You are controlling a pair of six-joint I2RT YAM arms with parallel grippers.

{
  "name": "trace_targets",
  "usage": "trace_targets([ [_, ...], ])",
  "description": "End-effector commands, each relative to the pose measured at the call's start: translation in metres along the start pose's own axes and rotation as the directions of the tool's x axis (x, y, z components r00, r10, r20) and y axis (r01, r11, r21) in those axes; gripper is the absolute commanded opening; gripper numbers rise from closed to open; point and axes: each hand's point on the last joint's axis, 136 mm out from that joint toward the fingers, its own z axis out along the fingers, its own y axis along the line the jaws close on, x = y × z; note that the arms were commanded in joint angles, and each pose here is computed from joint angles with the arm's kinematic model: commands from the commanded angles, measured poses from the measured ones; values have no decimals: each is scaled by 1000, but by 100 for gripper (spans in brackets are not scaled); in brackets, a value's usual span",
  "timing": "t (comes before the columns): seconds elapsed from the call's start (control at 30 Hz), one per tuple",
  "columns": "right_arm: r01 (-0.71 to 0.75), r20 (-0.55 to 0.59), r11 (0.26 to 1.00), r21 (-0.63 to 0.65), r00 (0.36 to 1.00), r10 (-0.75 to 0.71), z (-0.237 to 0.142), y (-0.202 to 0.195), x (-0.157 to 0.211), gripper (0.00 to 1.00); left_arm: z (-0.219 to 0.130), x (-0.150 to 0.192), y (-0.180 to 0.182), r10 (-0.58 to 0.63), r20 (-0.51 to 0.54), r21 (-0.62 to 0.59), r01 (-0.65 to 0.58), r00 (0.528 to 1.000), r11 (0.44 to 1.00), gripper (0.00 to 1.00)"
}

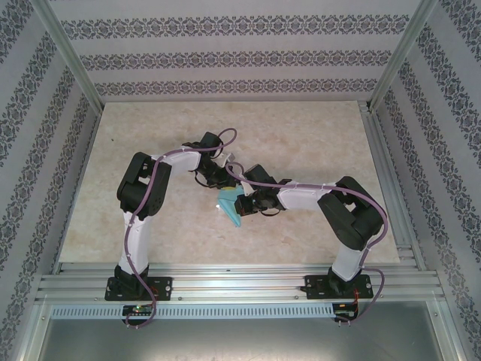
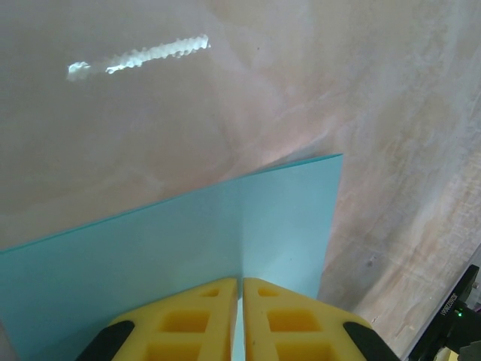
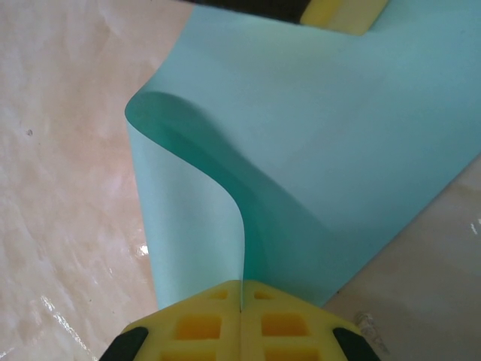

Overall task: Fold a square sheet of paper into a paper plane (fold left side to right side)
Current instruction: Third fold the triangle at the center of the table.

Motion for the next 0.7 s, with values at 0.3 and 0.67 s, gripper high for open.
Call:
trace_targets([
  [0.3, -17, 16, 1000, -19, 1000, 17, -2, 6, 4, 0, 20, 14, 21, -13, -59, -82, 8, 998, 997, 11],
  [0.67, -16, 24, 1000, 0, 1000, 16, -1, 4, -2, 0, 21, 15, 23, -14, -61, -86, 9, 998, 996, 11],
])
